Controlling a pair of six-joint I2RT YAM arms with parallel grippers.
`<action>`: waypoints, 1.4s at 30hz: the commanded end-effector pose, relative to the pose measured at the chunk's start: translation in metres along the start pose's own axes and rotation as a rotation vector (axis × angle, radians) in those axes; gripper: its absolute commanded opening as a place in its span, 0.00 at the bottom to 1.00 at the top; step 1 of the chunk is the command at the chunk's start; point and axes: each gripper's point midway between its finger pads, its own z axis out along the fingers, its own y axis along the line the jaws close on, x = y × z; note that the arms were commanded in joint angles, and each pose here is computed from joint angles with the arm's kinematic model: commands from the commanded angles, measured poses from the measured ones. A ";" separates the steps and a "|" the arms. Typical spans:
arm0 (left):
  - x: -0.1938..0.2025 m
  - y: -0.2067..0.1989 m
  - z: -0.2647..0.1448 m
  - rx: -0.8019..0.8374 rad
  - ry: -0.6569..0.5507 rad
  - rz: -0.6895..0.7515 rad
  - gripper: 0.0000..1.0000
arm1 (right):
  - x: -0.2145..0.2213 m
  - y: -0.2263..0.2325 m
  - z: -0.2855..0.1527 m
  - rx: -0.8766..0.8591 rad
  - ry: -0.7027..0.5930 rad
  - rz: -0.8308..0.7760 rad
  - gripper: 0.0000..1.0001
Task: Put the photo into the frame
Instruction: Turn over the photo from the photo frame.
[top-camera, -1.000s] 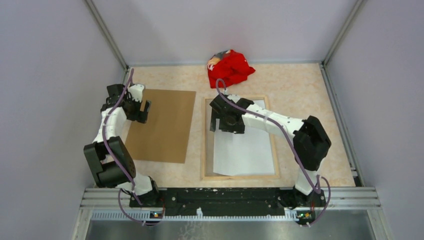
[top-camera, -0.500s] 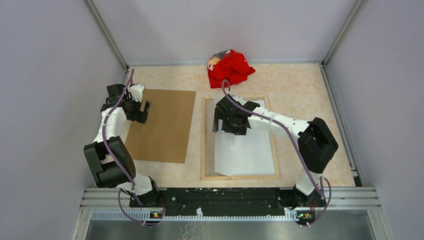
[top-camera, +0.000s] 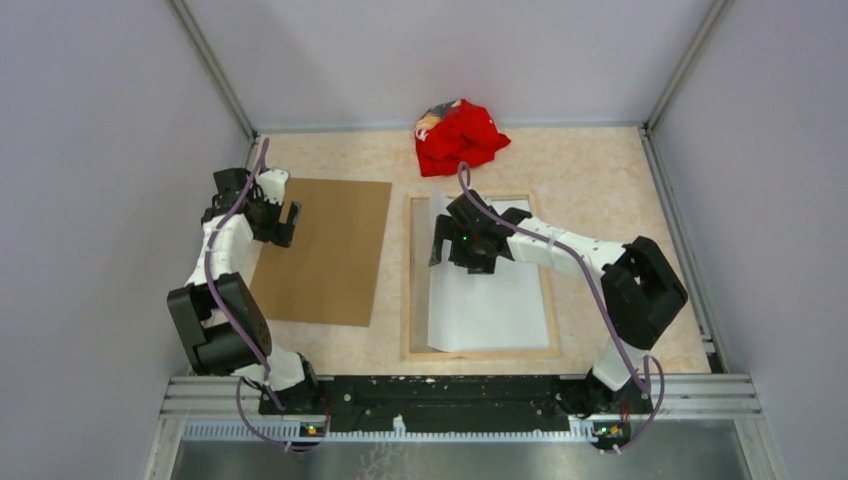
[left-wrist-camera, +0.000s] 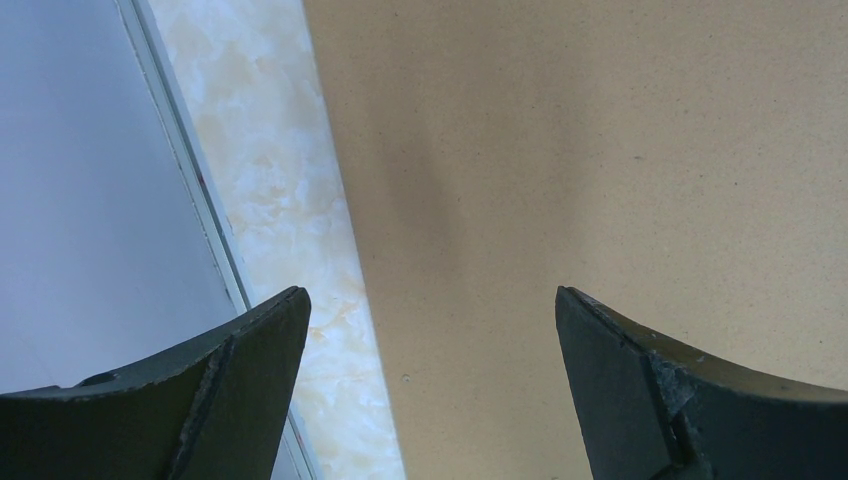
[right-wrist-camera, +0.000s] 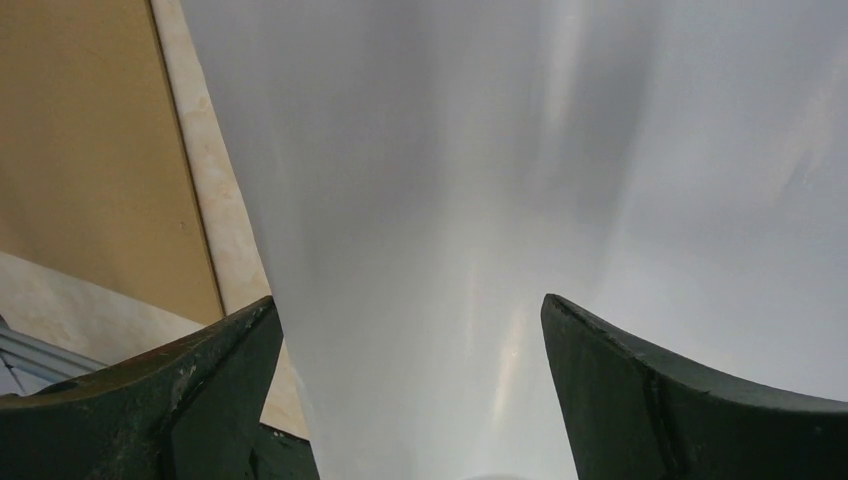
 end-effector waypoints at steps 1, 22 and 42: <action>-0.026 0.014 -0.014 -0.055 -0.075 0.021 0.99 | -0.013 0.010 -0.015 -0.082 -0.041 0.032 0.99; -0.025 0.008 -0.016 -0.018 -0.077 0.036 0.99 | -0.016 0.013 -0.013 -0.136 -0.017 0.041 0.99; -0.020 0.003 -0.015 0.001 -0.070 0.055 0.99 | -0.018 0.022 -0.013 -0.202 0.007 0.044 0.99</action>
